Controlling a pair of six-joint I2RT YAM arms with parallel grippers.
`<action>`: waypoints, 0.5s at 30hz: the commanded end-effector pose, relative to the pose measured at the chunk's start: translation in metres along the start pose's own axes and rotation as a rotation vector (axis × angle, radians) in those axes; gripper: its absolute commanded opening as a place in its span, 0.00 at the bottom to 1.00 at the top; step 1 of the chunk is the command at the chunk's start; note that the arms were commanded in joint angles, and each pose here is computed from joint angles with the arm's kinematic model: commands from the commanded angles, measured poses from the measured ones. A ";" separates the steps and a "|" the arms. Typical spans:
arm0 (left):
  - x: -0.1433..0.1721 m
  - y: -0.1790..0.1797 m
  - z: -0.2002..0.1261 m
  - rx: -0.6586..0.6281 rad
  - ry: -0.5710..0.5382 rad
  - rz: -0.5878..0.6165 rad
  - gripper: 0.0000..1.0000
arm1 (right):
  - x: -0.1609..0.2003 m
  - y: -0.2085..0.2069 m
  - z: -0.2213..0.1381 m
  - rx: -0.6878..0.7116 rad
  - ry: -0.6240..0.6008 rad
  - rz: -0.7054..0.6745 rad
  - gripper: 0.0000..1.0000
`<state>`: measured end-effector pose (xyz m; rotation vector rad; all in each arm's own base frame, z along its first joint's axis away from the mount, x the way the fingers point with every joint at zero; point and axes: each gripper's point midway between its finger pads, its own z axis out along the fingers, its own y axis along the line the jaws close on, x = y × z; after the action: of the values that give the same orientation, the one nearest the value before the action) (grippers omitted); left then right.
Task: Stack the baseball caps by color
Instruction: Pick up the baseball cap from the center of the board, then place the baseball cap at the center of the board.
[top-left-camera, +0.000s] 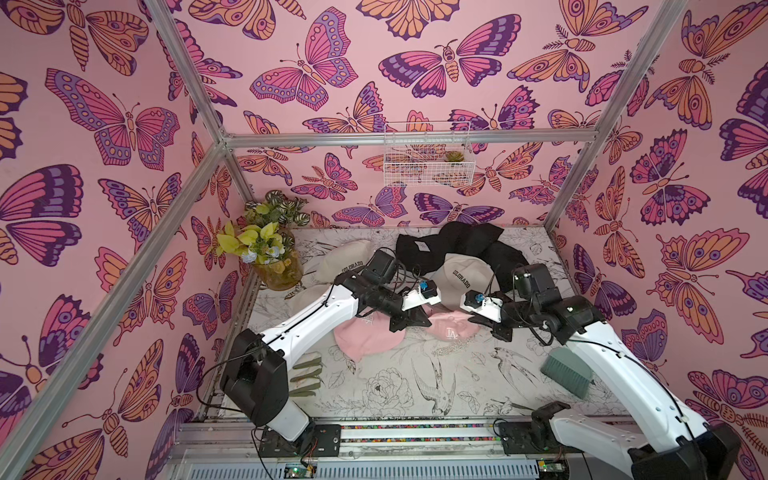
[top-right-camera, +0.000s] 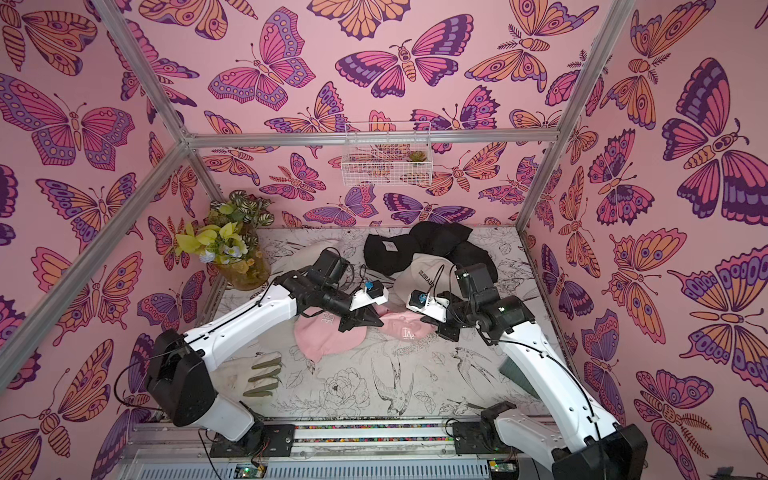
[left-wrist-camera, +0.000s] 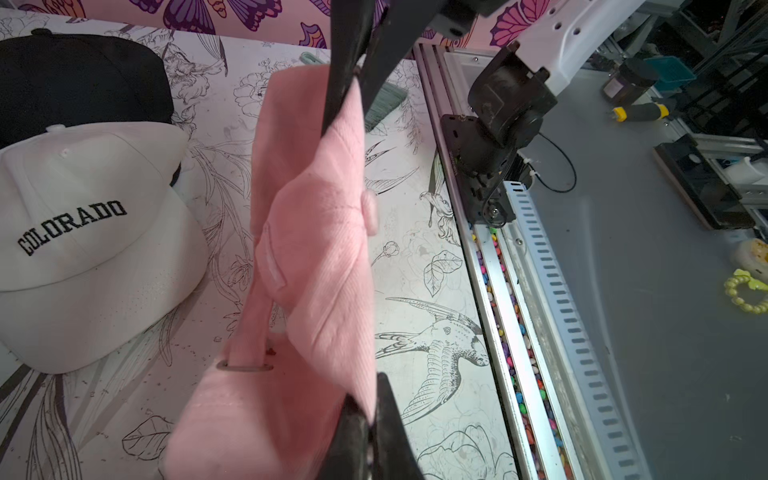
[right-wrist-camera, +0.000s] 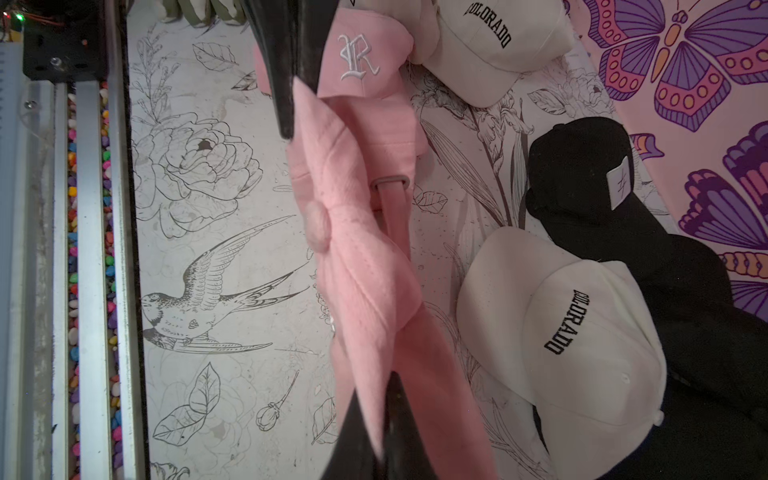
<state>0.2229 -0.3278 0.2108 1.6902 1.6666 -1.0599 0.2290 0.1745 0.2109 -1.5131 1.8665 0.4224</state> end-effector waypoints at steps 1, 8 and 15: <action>0.002 -0.005 -0.004 0.038 -0.019 -0.090 0.00 | 0.003 0.011 -0.004 -0.079 0.008 0.070 0.00; -0.013 0.006 0.006 0.053 -0.017 -0.215 0.00 | -0.016 0.024 -0.007 -0.202 -0.062 0.109 0.00; 0.019 0.051 0.028 -0.025 0.088 -0.341 0.00 | 0.007 -0.023 0.033 -0.145 0.018 0.212 0.00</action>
<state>0.2521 -0.3476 0.1907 1.5389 1.9433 -1.1555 0.2336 0.1870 0.1968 -1.4863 1.9882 0.6561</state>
